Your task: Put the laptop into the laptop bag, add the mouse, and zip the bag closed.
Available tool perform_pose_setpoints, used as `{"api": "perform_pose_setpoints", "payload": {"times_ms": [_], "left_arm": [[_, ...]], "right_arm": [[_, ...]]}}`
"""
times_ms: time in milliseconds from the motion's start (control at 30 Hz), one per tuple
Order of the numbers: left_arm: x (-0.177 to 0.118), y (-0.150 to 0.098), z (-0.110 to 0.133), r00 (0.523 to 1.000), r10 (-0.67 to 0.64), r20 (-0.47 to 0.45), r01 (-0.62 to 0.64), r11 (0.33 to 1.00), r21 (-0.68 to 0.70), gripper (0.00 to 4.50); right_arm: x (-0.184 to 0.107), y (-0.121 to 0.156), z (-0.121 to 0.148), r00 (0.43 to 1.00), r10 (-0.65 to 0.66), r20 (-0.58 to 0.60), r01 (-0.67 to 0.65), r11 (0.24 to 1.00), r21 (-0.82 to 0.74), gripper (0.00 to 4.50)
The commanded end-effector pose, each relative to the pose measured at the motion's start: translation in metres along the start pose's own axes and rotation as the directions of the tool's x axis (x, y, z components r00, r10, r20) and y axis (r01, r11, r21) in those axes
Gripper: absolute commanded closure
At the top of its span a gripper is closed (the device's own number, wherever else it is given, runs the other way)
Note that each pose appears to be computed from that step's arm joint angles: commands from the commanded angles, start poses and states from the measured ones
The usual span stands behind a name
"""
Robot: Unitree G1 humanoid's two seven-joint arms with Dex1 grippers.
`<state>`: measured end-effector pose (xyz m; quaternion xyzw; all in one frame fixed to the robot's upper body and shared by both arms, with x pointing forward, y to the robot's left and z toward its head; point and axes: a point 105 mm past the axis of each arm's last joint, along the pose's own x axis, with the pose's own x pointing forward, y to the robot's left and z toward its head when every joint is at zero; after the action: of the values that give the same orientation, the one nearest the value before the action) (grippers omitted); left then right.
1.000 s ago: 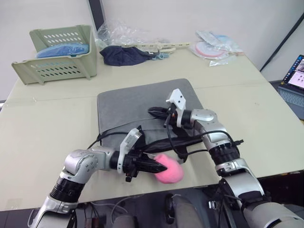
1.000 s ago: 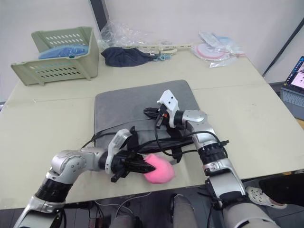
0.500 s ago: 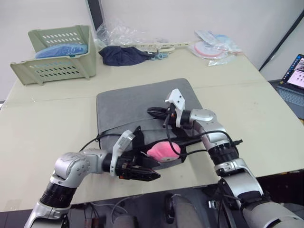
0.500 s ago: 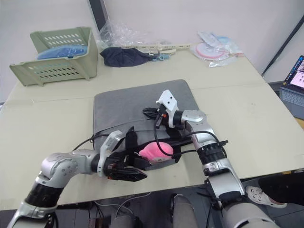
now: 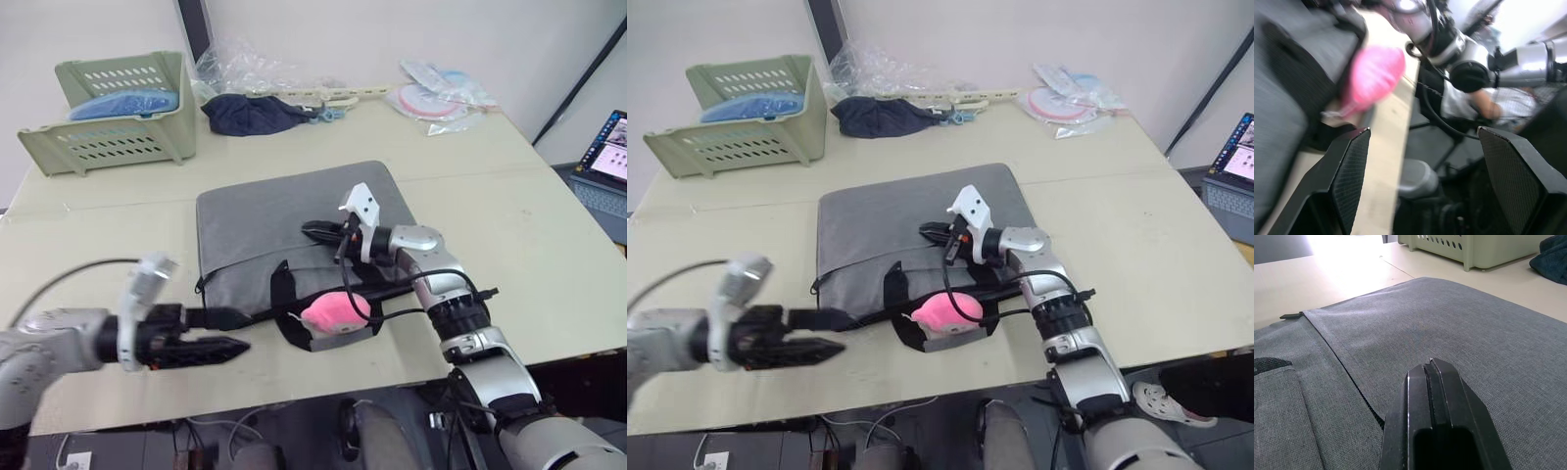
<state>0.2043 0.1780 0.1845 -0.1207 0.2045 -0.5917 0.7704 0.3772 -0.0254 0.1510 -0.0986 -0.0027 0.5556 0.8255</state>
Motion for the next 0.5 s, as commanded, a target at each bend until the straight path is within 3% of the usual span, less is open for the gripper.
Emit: {"api": "perform_pose_setpoints", "payload": {"times_ms": [33,100,333,500], "left_arm": [[-0.030,0.011,0.040,0.986,0.126,0.108,-0.139,0.983,0.124,0.74],[-0.038,0.020,0.055,0.971,0.161,0.175,-0.187,0.971,0.148,0.74],[-0.042,0.052,0.073,0.938,0.207,0.279,-0.264,0.946,0.188,0.74],[-0.040,0.058,0.086,0.931,0.205,0.304,-0.280,0.932,0.229,0.74]], "right_arm": [[0.005,0.015,-0.041,0.989,0.041,-0.140,-0.030,0.996,0.082,4.50],[0.005,0.015,-0.038,0.990,0.041,-0.133,-0.032,0.997,0.074,4.50],[0.001,0.010,-0.012,0.997,0.004,-0.080,-0.002,1.000,0.025,4.50],[-0.012,0.011,0.047,0.999,-0.025,0.022,0.027,0.998,-0.051,4.50]]}}
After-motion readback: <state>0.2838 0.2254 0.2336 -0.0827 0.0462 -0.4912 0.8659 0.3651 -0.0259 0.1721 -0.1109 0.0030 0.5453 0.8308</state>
